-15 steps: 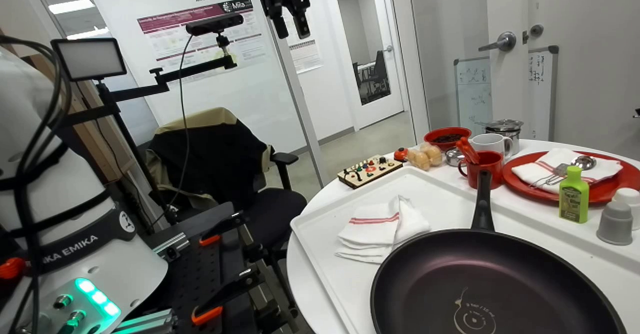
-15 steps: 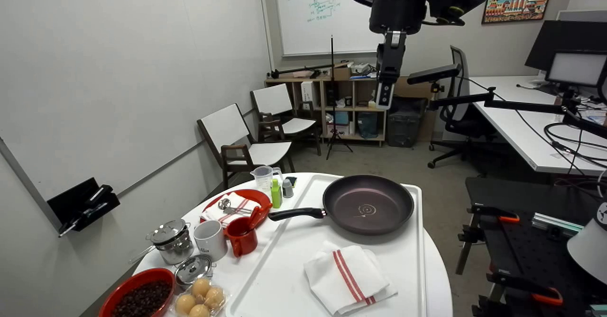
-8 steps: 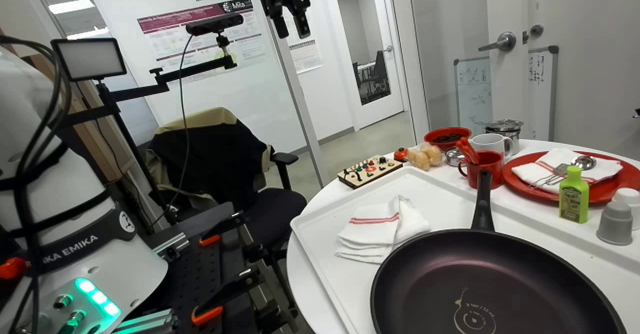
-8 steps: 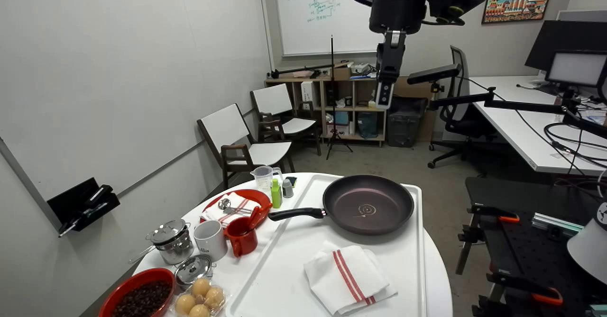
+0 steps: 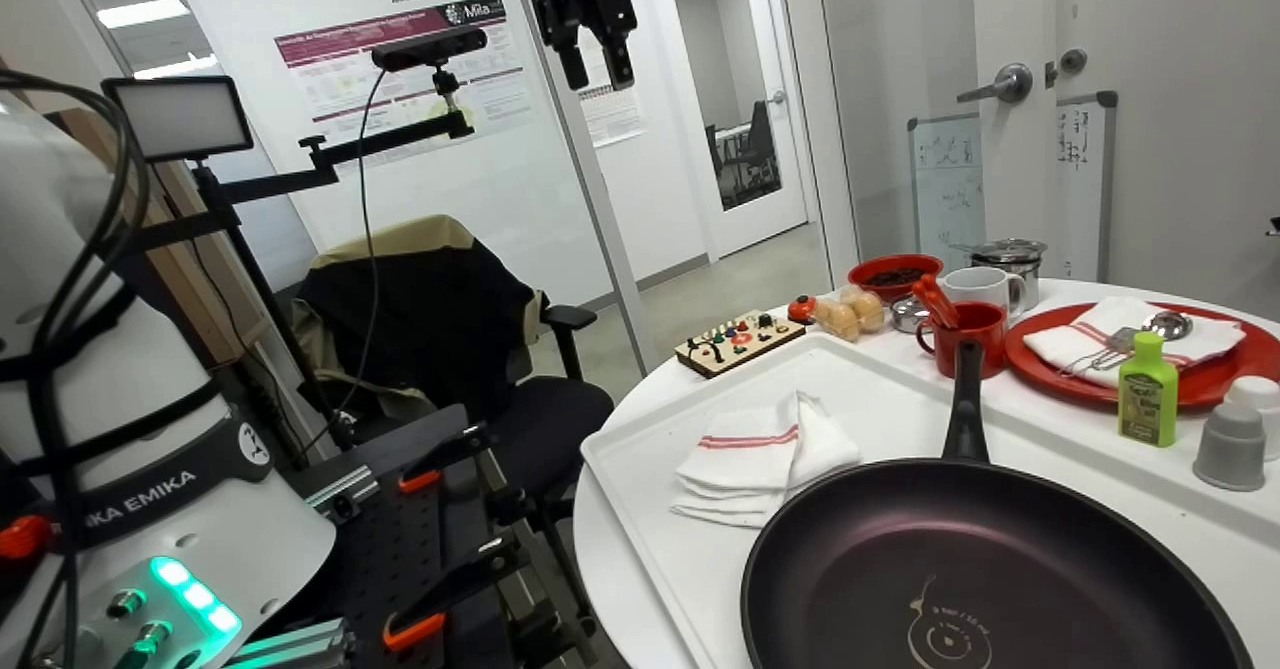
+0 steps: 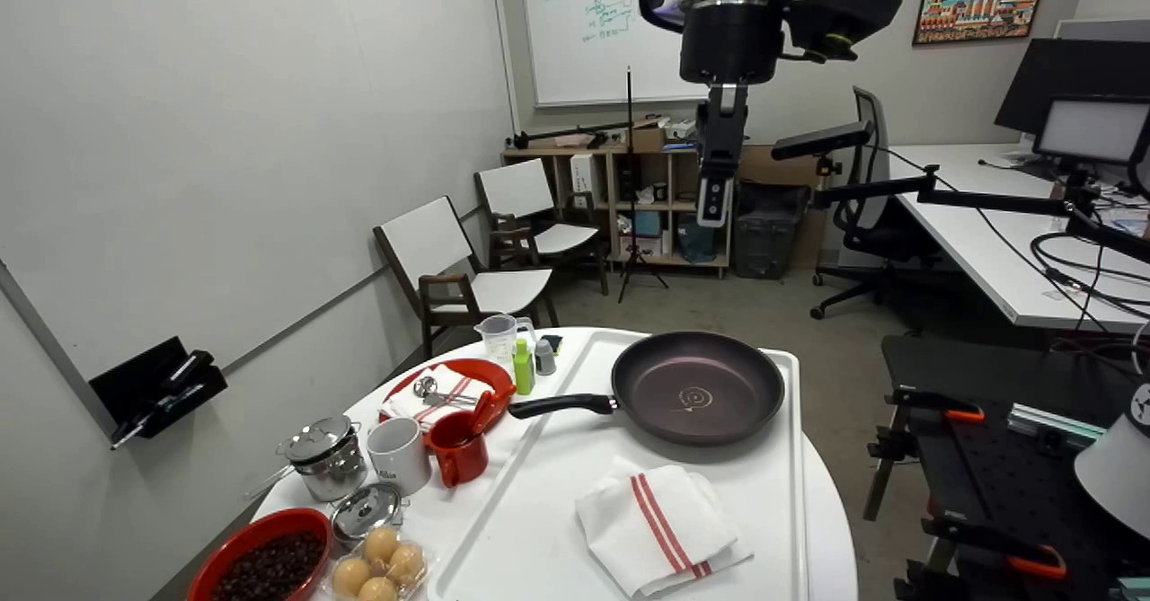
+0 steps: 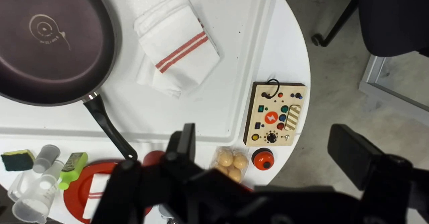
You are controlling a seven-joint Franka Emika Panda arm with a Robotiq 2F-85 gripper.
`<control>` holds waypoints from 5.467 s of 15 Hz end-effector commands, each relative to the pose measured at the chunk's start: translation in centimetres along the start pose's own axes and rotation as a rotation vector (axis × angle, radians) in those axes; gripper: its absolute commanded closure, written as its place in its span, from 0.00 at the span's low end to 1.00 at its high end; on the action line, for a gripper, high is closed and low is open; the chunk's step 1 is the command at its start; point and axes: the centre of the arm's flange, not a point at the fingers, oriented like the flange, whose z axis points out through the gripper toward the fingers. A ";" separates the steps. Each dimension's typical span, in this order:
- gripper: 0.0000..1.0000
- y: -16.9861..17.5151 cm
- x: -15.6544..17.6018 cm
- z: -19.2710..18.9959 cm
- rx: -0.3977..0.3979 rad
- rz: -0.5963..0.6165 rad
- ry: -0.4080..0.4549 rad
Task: Use the tea towel to wipe the inside of the pan
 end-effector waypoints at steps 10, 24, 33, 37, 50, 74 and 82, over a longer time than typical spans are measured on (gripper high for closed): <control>0.00 1.4 9.9 5.9 -0.131 -0.019 -0.183; 0.00 4.3 13.4 16.2 -0.209 -0.139 -0.201; 0.00 6.7 13.1 23.1 -0.182 -0.278 -0.262; 0.00 8.0 12.1 25.3 -0.212 -0.386 -0.352; 0.00 7.8 10.3 28.8 -0.183 -0.764 -0.364; 0.00 9.9 14.1 35.3 -0.161 -0.804 -0.296; 0.00 9.8 14.5 35.8 -0.138 -0.815 -0.296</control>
